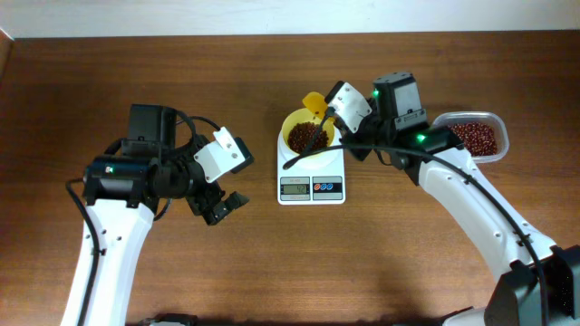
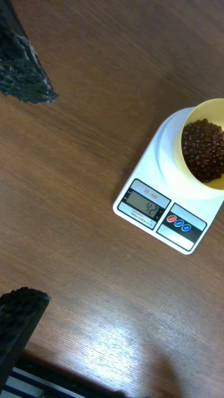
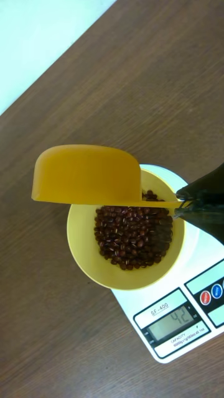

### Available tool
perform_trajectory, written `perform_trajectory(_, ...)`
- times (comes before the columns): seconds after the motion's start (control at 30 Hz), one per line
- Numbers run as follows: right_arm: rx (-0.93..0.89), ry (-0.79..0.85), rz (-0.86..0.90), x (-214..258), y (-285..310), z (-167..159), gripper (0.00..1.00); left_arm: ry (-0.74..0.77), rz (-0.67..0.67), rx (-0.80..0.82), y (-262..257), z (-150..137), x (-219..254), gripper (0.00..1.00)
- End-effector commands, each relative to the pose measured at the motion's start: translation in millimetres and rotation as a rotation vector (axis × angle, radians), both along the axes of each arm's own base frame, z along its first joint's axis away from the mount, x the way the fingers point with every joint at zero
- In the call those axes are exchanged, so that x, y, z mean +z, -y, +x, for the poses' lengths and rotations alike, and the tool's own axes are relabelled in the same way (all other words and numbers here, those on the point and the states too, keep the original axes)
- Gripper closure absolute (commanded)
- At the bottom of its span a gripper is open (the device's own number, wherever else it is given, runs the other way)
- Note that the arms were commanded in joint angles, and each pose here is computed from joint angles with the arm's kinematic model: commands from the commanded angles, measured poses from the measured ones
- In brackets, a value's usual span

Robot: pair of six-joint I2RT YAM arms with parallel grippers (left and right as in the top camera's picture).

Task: Scoop item into bowl and weigh 50g on scale
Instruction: 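Move the scoop with right gripper back to the bean tub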

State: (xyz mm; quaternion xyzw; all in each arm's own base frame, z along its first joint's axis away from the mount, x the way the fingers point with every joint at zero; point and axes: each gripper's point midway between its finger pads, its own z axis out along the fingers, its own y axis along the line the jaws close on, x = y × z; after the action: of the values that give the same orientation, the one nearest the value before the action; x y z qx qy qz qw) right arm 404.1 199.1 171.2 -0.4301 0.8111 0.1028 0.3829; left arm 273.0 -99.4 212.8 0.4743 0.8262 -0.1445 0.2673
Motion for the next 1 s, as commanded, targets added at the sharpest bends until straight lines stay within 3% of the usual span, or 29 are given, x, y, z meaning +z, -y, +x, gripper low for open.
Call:
perform_trajectory(0.0,-0.014,0.031,-0.027,4.4,2.3,1.5,0.96,0.015,-0.011,-0.02,2.2,1.5,3.5,0.01)
perform_trajectory(0.2,-0.007,0.094,0.007,34.9,2.3,-4.7,0.96,0.015,-0.011,-0.02,2.2,1.5,3.5,0.01)
perform_trajectory(0.33,0.002,0.051,0.0,28.8,3.8,-12.9,0.96,0.015,-0.011,-0.02,2.2,1.5,3.5,0.01)
perform_trajectory(0.53,-0.489,0.196,-0.385,50.3,130.3,12.0,0.96,0.015,-0.011,-0.02,2.2,1.5,3.5,0.01)
perform_trajectory(0.7,-0.707,0.034,-0.506,29.8,221.9,-11.0,0.96,0.015,-0.011,-0.02,2.2,1.5,3.5,0.01)
perform_trajectory(0.8,-0.895,-0.072,-0.39,15.0,266.8,-20.6,0.96,0.015,-0.011,-0.02,2.2,1.5,3.5,0.01)
perform_trajectory(0.97,-0.9,-0.202,-0.285,-17.6,287.2,-21.6,0.96,0.015,-0.011,-0.02,2.2,1.5,3.5,0.01)
